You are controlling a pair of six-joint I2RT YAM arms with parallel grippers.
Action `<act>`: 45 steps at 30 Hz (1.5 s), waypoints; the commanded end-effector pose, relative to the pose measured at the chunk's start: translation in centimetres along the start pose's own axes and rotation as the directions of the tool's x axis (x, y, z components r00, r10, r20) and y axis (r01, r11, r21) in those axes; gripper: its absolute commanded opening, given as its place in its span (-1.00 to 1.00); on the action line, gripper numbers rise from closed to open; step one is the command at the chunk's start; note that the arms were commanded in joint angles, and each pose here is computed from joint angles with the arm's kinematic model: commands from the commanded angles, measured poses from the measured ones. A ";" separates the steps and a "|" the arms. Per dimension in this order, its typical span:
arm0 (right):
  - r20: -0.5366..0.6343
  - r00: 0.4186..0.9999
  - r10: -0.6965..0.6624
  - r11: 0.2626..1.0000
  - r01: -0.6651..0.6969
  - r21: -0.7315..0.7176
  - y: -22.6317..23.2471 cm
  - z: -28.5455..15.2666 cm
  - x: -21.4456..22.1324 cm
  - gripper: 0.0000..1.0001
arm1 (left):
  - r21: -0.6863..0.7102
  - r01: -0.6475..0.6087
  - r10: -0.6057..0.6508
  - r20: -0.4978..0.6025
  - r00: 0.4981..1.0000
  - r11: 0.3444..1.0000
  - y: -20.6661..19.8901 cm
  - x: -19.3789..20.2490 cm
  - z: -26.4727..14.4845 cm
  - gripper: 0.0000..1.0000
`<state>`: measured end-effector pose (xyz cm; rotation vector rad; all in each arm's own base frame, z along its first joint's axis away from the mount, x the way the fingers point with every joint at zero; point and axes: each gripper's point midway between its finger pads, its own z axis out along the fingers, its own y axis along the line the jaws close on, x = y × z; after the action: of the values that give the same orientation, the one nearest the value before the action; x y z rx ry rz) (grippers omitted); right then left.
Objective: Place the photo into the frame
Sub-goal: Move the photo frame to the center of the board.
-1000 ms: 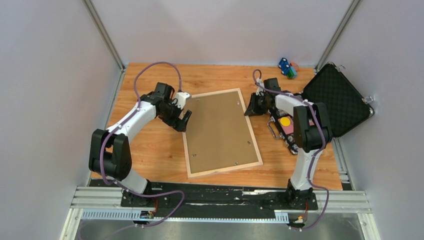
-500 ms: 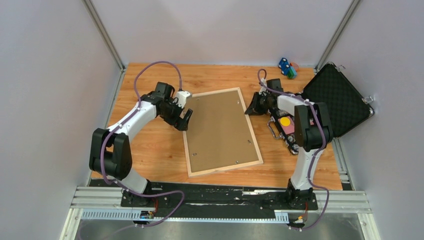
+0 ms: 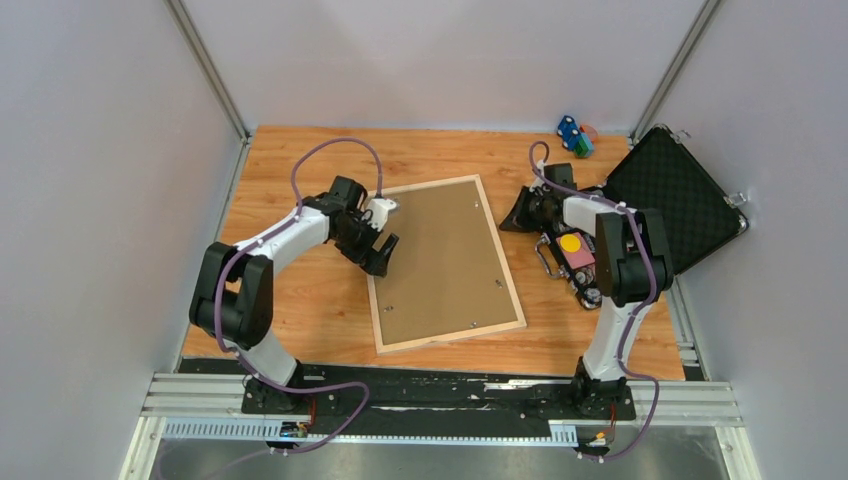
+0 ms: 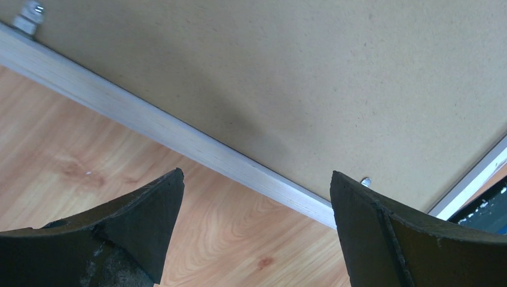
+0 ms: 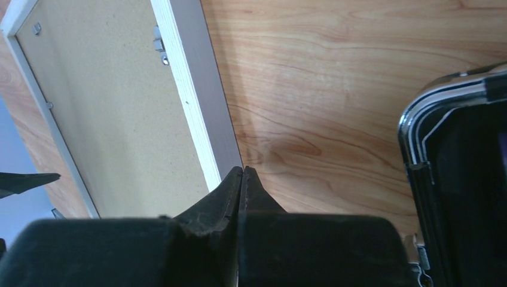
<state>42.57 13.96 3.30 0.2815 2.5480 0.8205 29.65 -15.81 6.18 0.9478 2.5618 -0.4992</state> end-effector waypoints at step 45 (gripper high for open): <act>0.016 0.944 -0.330 0.941 0.328 0.082 2.1 3.3 -1.2 -0.73 | -0.153 -0.052 0.056 0.025 0.998 0.987 1.3 0.7 -2.5 1.00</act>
<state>44.16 17.01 2.91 -0.1708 2.5035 0.6112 29.16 -13.28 6.77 0.9399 2.5533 -0.2955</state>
